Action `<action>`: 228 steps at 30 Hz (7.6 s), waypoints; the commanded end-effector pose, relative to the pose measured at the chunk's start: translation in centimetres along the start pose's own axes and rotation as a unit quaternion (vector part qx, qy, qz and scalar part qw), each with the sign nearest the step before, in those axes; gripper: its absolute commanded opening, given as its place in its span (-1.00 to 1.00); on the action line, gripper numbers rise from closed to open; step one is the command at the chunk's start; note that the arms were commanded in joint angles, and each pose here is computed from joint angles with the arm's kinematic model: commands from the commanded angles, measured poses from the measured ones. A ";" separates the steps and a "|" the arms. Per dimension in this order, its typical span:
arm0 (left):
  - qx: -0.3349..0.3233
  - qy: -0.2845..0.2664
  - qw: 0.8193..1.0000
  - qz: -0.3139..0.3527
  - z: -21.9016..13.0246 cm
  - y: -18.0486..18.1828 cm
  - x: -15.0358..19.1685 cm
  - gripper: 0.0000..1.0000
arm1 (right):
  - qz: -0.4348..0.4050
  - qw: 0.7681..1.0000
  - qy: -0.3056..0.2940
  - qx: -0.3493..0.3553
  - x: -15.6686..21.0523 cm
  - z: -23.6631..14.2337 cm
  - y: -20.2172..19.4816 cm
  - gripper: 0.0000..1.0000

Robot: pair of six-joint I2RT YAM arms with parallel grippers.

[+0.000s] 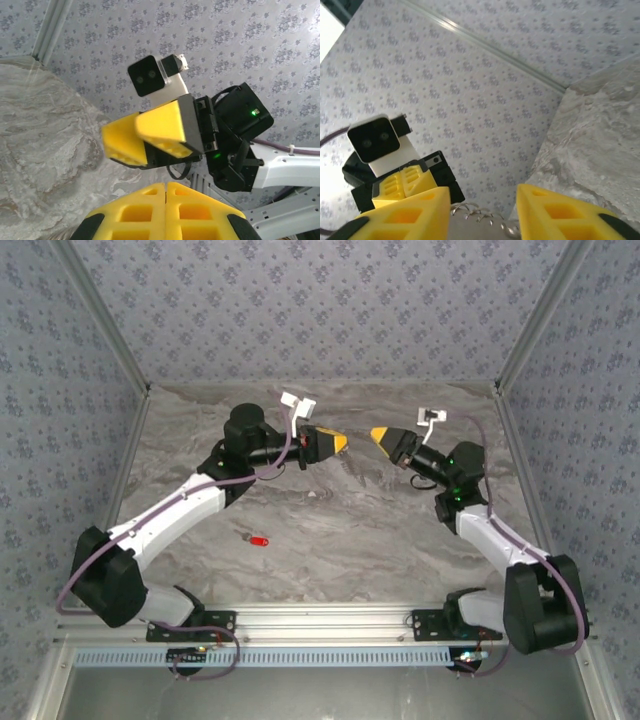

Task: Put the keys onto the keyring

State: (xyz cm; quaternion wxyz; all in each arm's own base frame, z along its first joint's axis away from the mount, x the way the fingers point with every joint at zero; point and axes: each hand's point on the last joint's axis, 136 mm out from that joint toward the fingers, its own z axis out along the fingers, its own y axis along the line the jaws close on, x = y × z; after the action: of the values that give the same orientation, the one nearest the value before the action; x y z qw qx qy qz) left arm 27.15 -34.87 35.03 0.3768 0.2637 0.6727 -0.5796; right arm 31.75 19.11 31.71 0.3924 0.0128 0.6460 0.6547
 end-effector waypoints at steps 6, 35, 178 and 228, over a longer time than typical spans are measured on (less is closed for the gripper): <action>0.003 -0.012 0.999 0.044 -0.8 -2.3 -2.0 -1.00 | -0.055 0.998 -0.022 0.002 0.8 -1.8 4.1 -0.08; 0.023 -0.040 0.998 0.042 -1.1 -5.2 -4.1 -1.00 | -0.096 0.990 0.020 -0.102 2.3 3.0 8.5 -0.45; -0.015 -0.086 0.995 -0.042 -0.3 -2.7 -4.5 -0.50 | -0.051 0.980 -0.053 -0.185 0.1 3.5 9.5 -1.00; -0.451 -0.207 0.867 0.042 -21.7 10.2 -5.4 -1.00 | -0.112 0.902 0.271 0.316 24.3 0.3 -10.0 -0.03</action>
State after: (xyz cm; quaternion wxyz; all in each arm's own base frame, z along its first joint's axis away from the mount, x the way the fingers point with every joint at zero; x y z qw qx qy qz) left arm 33.49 -11.57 33.80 0.6097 -0.0285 0.7646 -0.2071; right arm 19.01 29.78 11.32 0.2194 -0.1038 0.8863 0.3943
